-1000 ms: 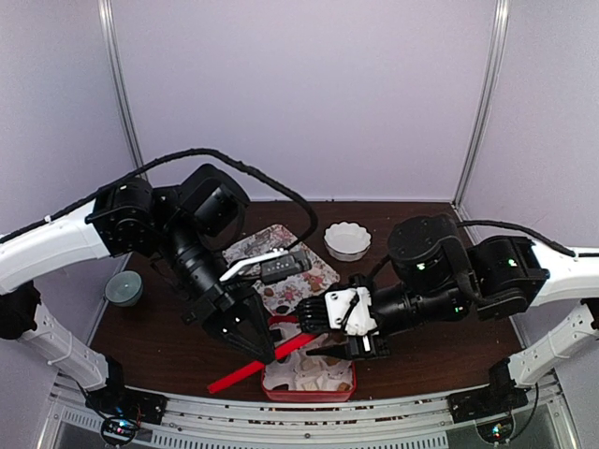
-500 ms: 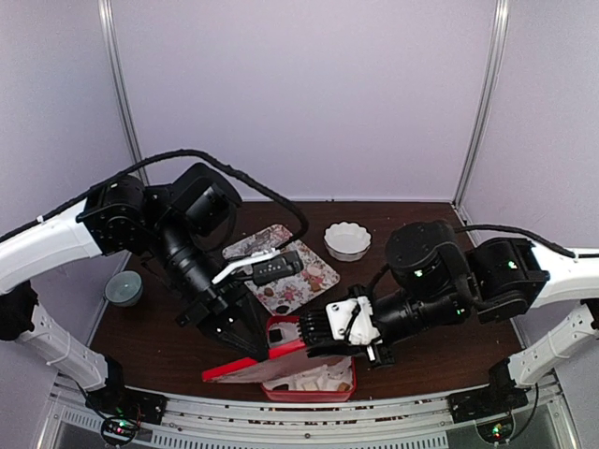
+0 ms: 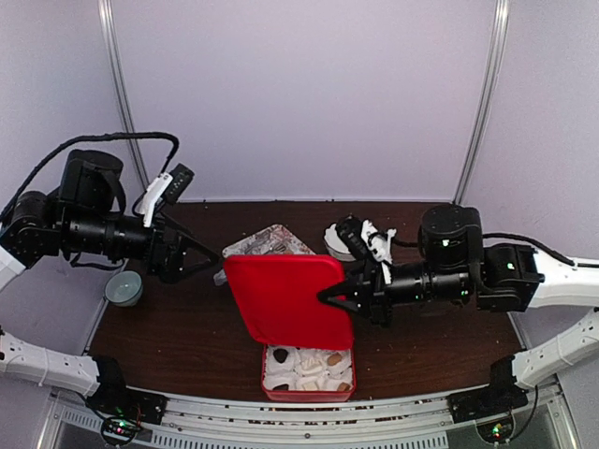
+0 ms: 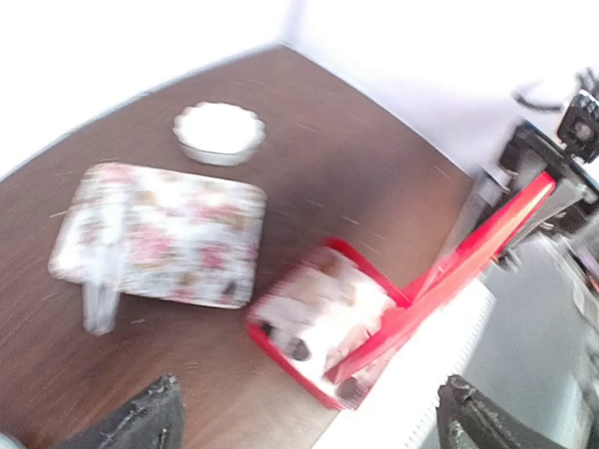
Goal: Pack the chocolate
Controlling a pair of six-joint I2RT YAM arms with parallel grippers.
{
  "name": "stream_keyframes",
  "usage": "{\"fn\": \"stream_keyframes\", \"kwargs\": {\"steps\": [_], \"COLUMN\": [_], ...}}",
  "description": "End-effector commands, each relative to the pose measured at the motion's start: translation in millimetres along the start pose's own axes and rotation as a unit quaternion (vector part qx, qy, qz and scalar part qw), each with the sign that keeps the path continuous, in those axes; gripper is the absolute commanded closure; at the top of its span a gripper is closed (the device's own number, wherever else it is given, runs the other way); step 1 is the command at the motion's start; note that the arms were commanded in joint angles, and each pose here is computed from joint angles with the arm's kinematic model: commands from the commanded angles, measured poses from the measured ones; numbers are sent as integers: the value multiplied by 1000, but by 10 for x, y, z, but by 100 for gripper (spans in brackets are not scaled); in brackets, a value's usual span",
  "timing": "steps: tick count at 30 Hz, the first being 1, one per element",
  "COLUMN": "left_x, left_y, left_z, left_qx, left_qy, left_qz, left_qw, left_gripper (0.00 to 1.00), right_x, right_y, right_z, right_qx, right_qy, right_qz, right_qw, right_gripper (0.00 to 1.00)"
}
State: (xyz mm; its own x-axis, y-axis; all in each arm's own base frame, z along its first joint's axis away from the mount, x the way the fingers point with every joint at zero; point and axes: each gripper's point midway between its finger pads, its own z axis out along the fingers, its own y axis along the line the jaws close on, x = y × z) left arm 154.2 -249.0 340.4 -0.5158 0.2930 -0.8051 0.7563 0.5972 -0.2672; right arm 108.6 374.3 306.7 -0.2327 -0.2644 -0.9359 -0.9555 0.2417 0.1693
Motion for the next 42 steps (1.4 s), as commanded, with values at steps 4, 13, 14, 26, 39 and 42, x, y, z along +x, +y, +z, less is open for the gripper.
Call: {"fn": "stream_keyframes", "kwargs": {"steps": [4, 13, 14, 26, 39, 42], "left_x": [24, 586, 639, 1404, 1837, 1871], "left_y": [666, 621, 585, 496, 308, 210], "left_z": [16, 426, 484, 970, 1448, 1582], "left_qx": [-152, -125, -110, -60, -1, 14], "left_qy": [-96, 9, 15, 104, 159, 177], "left_qz": [-151, -158, -160, -213, -236, -224], "left_qw": [972, 979, 981, 970, 959, 958], "left_gripper": [2, 2, 2, 18, 31, 37], "right_x": [-361, 158, 215, 987, 1300, 1372], "right_y": [-661, -633, -610, -484, -645, -677], "right_z": [-46, 285, 318, 562, 485, 463], "right_qx": [4, -97, -110, -102, -78, -72], "right_qy": [-141, -82, -74, 37, 66, 71], "right_qz": [324, 523, 534, 576, 581, 582], "right_qw": [935, 843, 835, 810, 808, 807], "right_gripper": [96, 96, 96, 93, 92, 92]}}
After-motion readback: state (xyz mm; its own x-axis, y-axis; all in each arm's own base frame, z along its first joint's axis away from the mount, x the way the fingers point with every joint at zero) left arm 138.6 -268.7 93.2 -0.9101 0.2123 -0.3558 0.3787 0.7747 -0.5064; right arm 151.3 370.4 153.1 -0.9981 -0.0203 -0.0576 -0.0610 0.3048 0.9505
